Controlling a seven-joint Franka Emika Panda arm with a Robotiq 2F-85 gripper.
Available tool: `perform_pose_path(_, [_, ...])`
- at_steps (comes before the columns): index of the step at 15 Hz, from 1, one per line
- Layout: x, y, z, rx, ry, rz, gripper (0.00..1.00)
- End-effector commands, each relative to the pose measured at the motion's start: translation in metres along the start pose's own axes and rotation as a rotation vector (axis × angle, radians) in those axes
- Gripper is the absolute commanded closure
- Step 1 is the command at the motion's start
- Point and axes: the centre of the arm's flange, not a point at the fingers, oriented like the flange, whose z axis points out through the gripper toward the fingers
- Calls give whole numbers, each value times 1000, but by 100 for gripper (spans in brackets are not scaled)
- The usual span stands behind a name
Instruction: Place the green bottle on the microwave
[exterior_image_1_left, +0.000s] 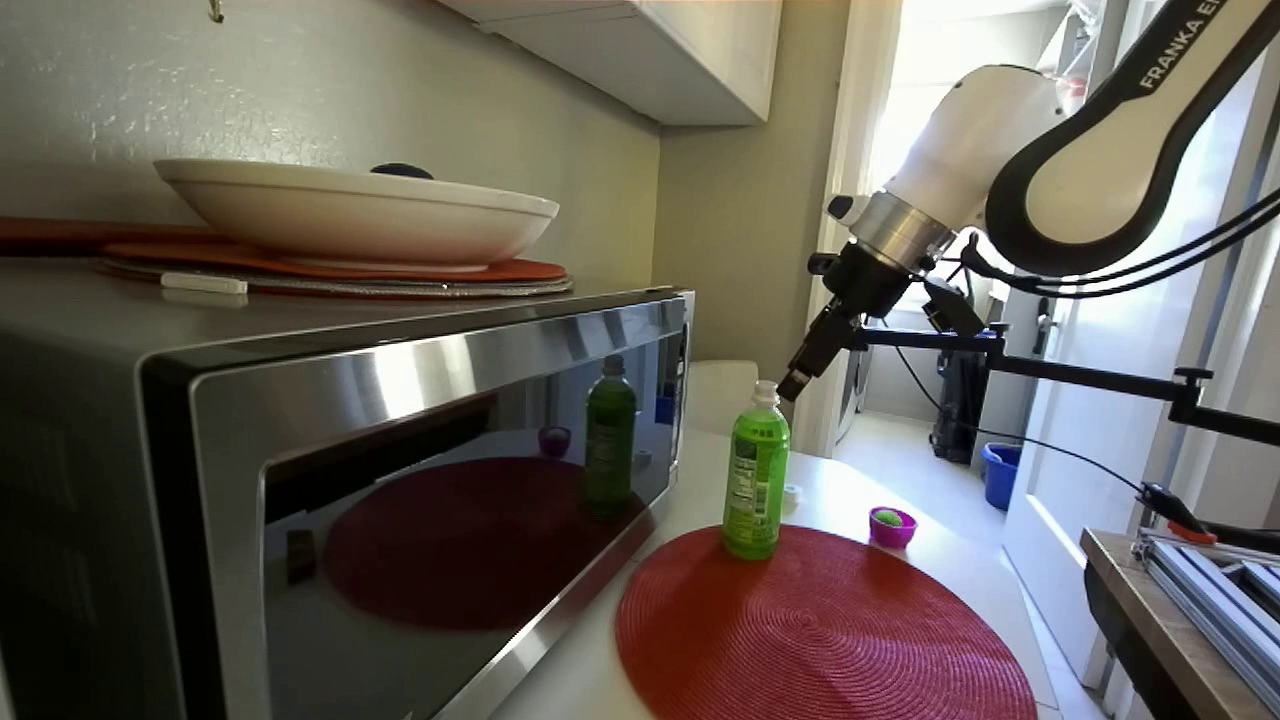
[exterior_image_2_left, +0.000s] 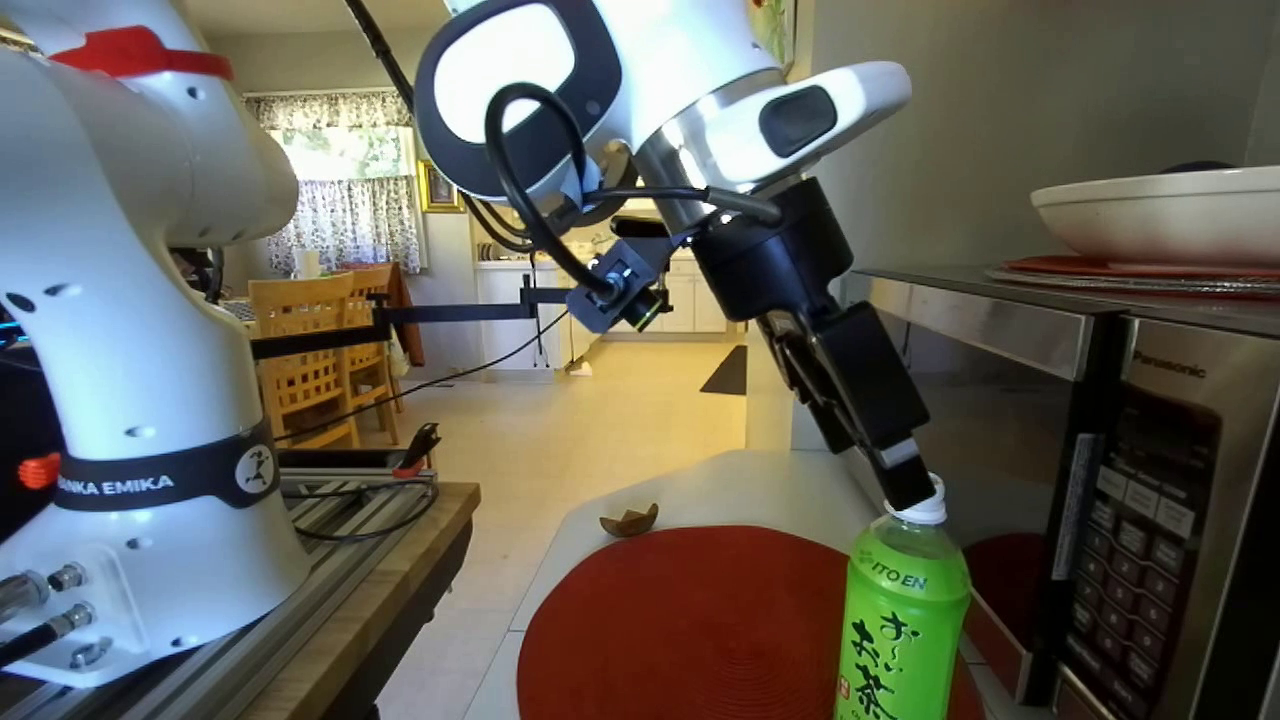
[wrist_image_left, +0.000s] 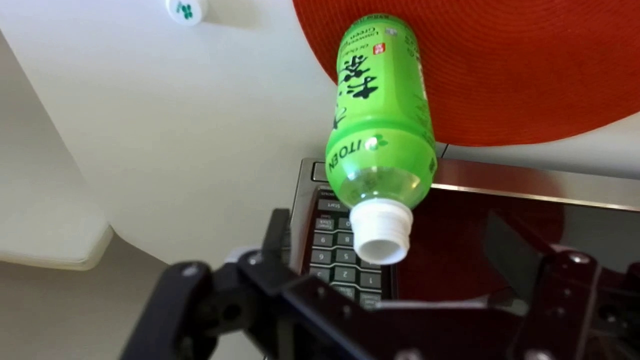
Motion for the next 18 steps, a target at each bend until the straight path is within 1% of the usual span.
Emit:
perform_pose_path(1, [-4, 6, 10, 3, 29, -14, 0])
perform_pose_path(7, [-3, 1, 20, 8, 56, -29, 0])
perform_pose_path(18, [-2, 11, 27, -8, 89, -10, 0])
